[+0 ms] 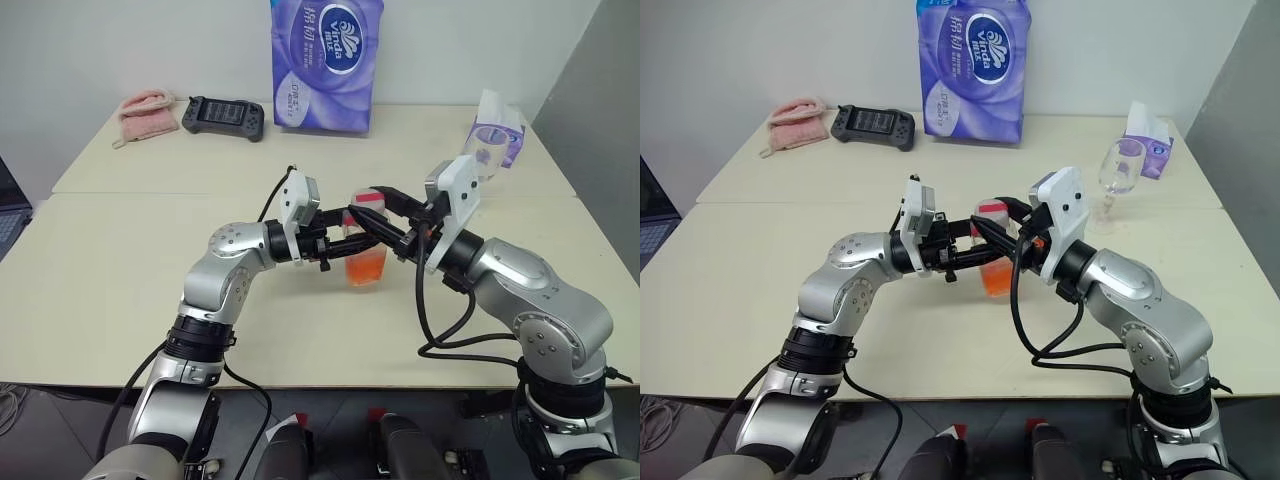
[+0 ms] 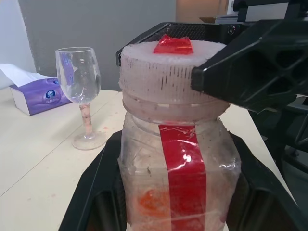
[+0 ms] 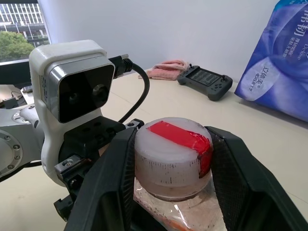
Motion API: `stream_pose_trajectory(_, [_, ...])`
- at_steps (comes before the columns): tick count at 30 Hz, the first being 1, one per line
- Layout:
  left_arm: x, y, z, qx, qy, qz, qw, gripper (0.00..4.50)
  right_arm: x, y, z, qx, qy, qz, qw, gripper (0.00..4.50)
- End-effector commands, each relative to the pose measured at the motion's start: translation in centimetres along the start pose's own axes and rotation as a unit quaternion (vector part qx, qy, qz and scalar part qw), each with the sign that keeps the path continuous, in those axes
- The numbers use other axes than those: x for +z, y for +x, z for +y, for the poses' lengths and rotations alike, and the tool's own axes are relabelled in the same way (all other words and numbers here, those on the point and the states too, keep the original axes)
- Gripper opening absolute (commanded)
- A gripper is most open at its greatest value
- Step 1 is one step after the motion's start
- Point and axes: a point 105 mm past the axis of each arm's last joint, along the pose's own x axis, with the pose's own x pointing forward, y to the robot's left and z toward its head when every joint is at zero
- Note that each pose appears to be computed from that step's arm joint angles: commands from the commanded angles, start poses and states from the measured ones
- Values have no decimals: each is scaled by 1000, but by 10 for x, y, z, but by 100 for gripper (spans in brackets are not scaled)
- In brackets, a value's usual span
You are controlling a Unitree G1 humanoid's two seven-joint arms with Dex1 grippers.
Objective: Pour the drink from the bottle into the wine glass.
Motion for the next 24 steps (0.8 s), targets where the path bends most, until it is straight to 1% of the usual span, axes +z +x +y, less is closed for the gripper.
stream_pose_trajectory(1, [18, 1, -5, -20, 33, -19, 999, 207, 19, -2, 0, 54, -30, -24, 998, 184])
stream_pose_trajectory(4, [18, 3, -9, -39, 30, -17, 999, 207, 17, -6, 0, 151, -53, -1, 987, 184])
stream_pose_trajectory(6, [19, 5, -11, -52, 30, -16, 998, 207, 11, -8, -5, 229, -61, 33, 971, 184])
stream_pose_trajectory(8, [21, 5, -12, -60, 33, -16, 998, 207, 7, -4, -18, 261, -57, 54, 962, 184])
stream_pose_trajectory(10, [24, 5, -10, -59, 35, -18, 997, 207, 4, 0, -33, 256, -60, 63, 963, 184])
stream_pose_trajectory(13, [26, 3, -8, -50, 42, -18, 998, 207, 11, 1, -51, 225, -29, 44, 973, 184])
stream_pose_trajectory(15, [26, 0, -5, -36, 43, -17, 998, 207, 15, -8, -55, 211, -3, 35, 977, 258])
stream_pose_trajectory(17, [25, -6, 0, -20, 43, -13, 999, 207, 12, -23, -56, 188, -6, 42, 981, 318])
stream_pose_trajectory(18, [24, -9, 1, -15, 43, -10, 999, 207, 11, -29, -54, 177, -10, 43, 983, 358])
stream_pose_trajectory(19, [22, -12, 2, -11, 41, -8, 999, 207, 12, -33, -51, 160, -13, 41, 986, 385])
stream_pose_trajectory(24, [18, -13, 2, -4, 35, -8, 999, 207, 12, -34, -25, 102, -22, 18, 994, 385])
